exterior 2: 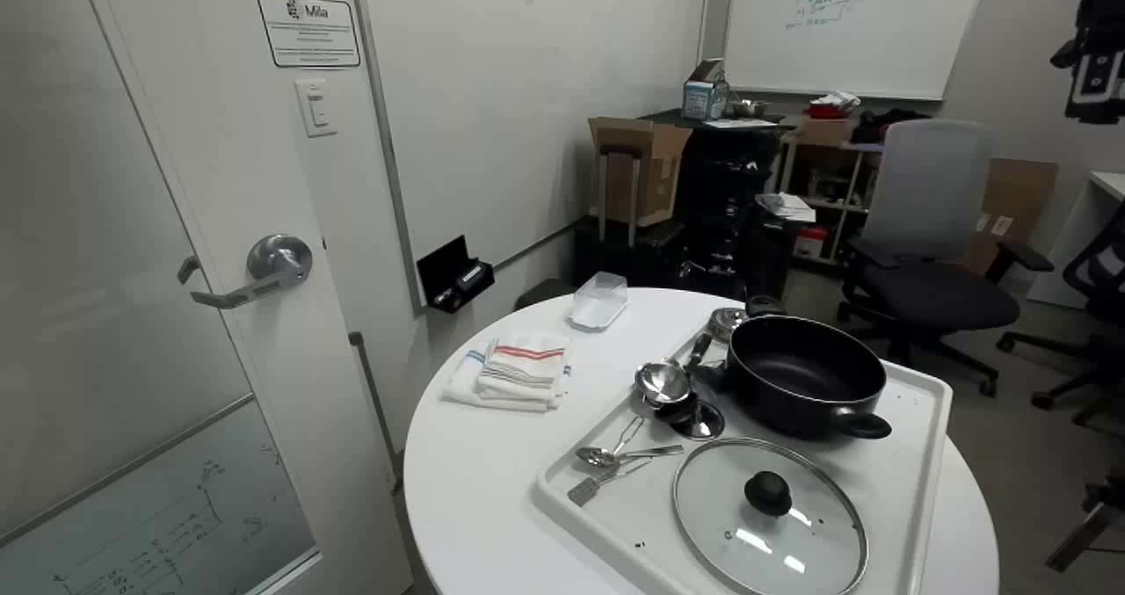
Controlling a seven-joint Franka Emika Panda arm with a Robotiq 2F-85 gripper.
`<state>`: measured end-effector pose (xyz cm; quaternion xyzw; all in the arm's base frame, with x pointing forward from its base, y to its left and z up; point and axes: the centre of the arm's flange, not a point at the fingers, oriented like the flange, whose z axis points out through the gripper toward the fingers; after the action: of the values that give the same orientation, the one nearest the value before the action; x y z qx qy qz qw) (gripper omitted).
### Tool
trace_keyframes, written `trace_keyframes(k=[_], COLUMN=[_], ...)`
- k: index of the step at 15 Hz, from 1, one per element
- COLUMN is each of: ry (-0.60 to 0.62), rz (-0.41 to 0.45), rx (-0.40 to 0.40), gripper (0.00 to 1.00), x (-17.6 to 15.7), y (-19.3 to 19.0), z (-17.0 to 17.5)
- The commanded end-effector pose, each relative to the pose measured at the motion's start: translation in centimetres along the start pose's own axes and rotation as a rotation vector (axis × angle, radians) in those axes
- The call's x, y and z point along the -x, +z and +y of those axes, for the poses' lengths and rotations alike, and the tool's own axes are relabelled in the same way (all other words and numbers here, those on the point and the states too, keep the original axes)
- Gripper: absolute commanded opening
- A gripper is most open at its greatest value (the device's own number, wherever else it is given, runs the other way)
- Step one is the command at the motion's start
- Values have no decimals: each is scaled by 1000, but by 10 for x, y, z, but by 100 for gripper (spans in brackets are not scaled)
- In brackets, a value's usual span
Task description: Put the lid on the pot
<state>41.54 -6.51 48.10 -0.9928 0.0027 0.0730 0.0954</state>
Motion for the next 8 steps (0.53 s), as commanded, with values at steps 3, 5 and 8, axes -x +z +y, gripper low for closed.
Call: trace_keyframes(k=[3,5,8], ry=[0,0,3], rz=[2,2,6], rx=[0,0,16], gripper=[100,100,100], x=[0,0,-6], y=[-1,-1,6], z=[0,0,-4])
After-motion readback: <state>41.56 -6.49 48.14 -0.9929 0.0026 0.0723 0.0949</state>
